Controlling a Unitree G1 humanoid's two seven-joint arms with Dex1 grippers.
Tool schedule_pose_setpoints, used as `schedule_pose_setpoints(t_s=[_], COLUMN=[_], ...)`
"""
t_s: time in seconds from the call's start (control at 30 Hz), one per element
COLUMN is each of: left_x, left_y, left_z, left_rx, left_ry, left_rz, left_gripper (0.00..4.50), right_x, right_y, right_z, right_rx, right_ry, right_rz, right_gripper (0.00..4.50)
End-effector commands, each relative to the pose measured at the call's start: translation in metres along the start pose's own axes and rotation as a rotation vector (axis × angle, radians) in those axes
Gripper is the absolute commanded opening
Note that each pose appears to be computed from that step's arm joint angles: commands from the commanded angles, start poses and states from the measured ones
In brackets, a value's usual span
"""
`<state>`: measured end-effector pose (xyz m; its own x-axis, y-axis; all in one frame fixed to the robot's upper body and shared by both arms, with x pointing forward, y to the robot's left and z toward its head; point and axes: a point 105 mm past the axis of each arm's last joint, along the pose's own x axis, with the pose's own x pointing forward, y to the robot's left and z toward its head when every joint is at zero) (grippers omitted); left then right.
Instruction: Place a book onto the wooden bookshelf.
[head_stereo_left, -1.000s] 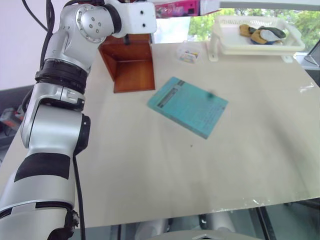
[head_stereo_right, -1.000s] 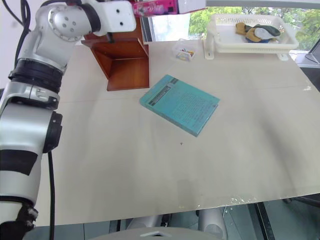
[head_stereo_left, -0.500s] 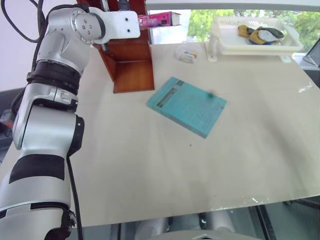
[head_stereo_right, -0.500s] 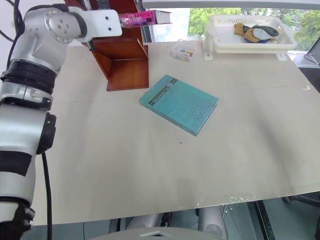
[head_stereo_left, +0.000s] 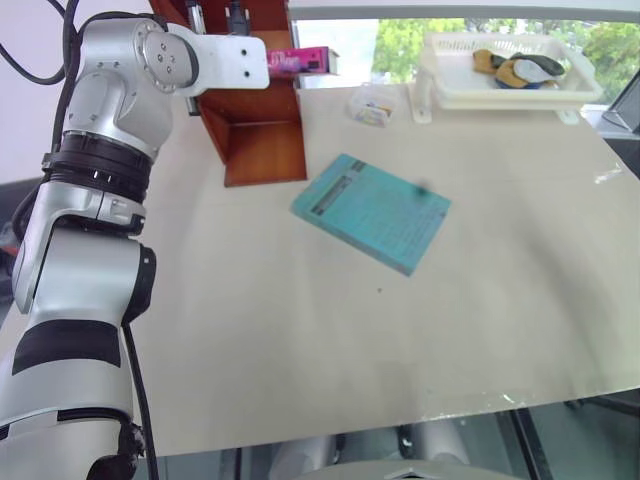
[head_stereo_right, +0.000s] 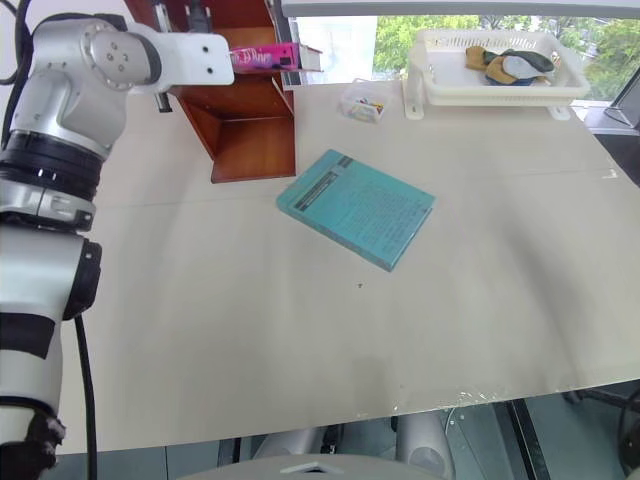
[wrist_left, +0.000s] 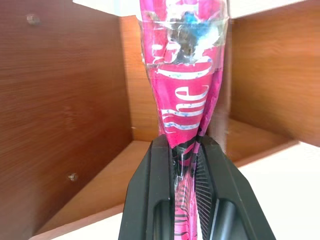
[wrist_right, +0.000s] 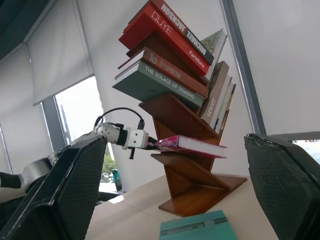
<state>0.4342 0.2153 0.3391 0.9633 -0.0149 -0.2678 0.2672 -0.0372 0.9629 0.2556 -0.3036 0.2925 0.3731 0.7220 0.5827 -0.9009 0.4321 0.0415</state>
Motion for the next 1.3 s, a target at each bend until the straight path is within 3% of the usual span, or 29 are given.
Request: schedule_pose_setpoints(t_s=[0.03,0.2,0.23,0.27,0.47,0.77,0.93,1.1,1.3], left_x=[-0.019,-0.027,-0.029,-0.030,-0.035,-0.036,-0.037,-0.052,-0.078], left_y=[0.021,0.019,0.019,0.019,0.015,0.011,0.011,0.016,0.015], left_z=[0.007,0.007,0.007,0.007,0.000,-0.010,-0.005,-0.018,-0.029], left_rx=[0.011,0.018,0.018,0.017,0.015,-0.026,-0.182,-0.403,-0.637], left_ry=[-0.011,0.022,0.025,0.026,0.058,0.044,-0.114,-0.307,-0.425], left_rz=[0.072,0.039,0.040,0.041,0.009,-0.016,0.021,0.100,0.135], left_gripper=[0.08,0.08,1.16,1.44,4.41,4.41,4.41,4.41,4.41], right_x=[0.009,0.017,0.018,0.018,0.014,0.005,-0.001,-0.007,-0.008], right_y=[-0.001,-0.009,-0.009,-0.010,-0.009,-0.002,0.001,0.003,0.002], right_z=[0.004,0.002,0.002,0.001,-0.002,0.000,0.001,0.001,0.000], right_rx=[-0.021,-0.013,-0.011,-0.010,-0.007,-0.022,-0.025,-0.021,-0.017], right_ry=[-0.004,-0.002,-0.002,-0.001,-0.002,-0.008,-0.001,0.014,0.030], right_rz=[0.047,0.074,0.076,0.078,0.075,0.049,0.029,0.006,-0.001], right_gripper=[4.50,4.50,4.50,4.50,4.50,4.50,4.50,4.50,4.50])
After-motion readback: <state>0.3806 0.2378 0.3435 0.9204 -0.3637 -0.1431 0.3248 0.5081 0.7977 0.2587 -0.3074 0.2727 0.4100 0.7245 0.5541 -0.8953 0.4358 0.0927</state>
